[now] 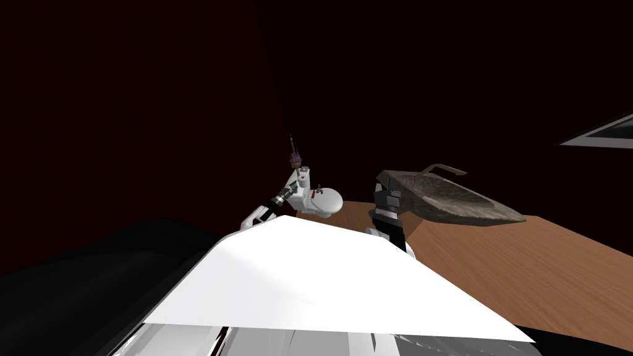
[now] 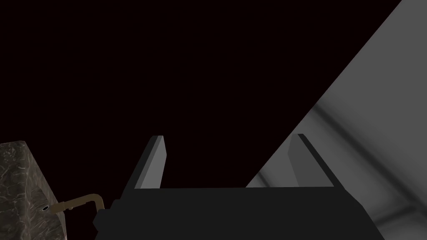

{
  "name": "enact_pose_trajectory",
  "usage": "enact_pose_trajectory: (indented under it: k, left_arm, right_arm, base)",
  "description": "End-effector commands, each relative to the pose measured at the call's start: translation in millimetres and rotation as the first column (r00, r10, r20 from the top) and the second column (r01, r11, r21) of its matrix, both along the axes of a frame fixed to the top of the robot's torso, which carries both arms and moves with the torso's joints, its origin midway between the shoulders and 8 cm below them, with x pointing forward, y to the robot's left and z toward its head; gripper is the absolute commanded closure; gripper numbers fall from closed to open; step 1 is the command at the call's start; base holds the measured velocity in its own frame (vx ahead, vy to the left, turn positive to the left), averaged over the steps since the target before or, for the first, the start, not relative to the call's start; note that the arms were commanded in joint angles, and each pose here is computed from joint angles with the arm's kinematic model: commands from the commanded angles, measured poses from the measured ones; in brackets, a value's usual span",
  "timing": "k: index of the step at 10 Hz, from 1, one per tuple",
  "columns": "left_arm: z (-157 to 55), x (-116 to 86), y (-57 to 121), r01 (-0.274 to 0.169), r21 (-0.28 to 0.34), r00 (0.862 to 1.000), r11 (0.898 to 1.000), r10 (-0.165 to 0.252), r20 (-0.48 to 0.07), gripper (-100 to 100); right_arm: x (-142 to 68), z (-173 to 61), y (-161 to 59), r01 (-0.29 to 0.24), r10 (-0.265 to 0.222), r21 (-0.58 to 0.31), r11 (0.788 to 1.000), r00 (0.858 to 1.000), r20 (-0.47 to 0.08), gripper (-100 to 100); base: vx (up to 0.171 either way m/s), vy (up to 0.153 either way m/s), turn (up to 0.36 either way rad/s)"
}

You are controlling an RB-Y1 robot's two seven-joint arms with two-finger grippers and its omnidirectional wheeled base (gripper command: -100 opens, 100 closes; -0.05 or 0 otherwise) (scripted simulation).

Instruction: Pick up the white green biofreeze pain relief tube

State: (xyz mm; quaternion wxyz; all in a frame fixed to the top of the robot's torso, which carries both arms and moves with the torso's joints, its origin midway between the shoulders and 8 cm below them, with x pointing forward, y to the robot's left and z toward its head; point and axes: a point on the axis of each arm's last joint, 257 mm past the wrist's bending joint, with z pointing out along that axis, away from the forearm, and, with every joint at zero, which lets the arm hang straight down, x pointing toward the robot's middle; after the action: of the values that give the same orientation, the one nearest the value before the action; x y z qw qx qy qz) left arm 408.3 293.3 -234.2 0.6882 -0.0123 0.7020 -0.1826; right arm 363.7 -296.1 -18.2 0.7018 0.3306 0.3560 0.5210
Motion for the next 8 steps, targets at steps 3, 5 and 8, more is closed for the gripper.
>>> enact_pose_trajectory:
  k: [3,5,8]
  left_arm:
    - [-35.0,-2.6,16.7,0.015,0.149,0.998,0.989,-0.005,-0.067,-100]
    - [-47.5,-3.8,25.5,0.022,0.204,0.996,0.979,-0.003,-0.091,-100]
    - [-42.6,11.4,28.1,0.016,0.195,0.998,0.981,-0.002,-0.069,-100]
  right_arm:
    - [0.0,0.0,0.0,0.0,0.0,0.0,1.0,1.0,0.0,0]
    - [0.0,0.0,0.0,0.0,0.0,0.0,1.0,1.0,0.0,0]
    - [0.0,0.0,0.0,0.0,0.0,0.0,1.0,1.0,0.0,0]
  base:
    - [-0.001,-0.027,-0.053]
    - [0.01,-0.024,-0.045]
    - [-0.024,0.001,-0.039]
